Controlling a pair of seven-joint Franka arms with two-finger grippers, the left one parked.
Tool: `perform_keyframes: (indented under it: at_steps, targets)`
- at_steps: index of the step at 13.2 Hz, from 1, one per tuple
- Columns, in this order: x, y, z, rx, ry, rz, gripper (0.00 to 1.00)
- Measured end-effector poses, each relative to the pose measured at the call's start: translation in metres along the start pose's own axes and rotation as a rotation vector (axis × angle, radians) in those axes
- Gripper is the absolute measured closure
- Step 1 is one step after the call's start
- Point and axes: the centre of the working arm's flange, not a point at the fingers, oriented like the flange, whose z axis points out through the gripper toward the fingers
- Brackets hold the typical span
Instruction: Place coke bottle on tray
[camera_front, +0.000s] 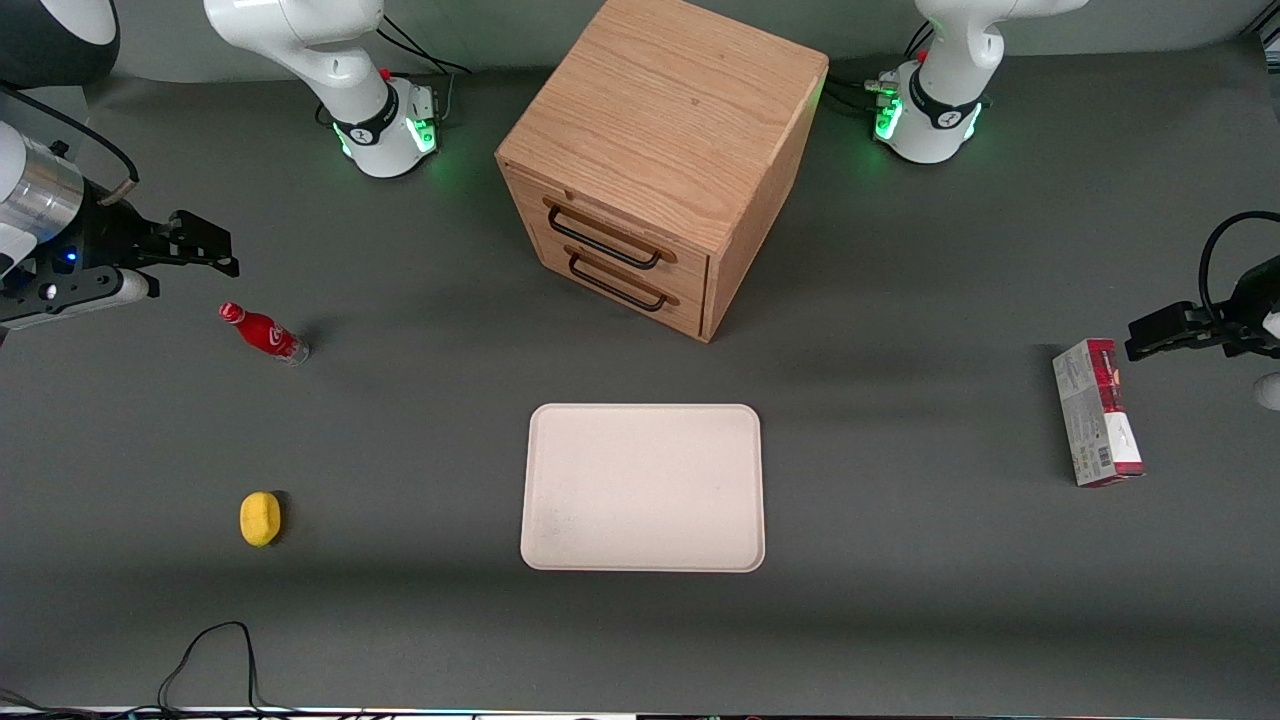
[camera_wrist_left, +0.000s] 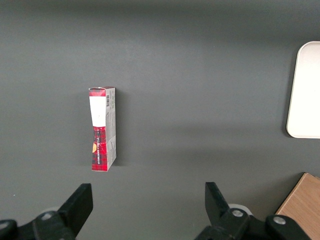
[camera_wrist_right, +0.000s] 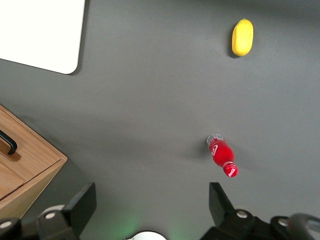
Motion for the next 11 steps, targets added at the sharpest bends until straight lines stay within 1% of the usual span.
perform_keyframes:
  at_steps: [3, 9, 10, 11]
  targets:
    - [0.0002, 0.0000, 0.0001, 0.001, -0.011, 0.009, 0.00]
    - [-0.0008, -0.0001, -0.0026, 0.002, -0.013, 0.015, 0.00]
    - [-0.0026, -0.0001, -0.0025, 0.004, -0.026, 0.015, 0.00]
    - [-0.0062, 0.0013, -0.0018, 0.008, -0.048, 0.019, 0.00]
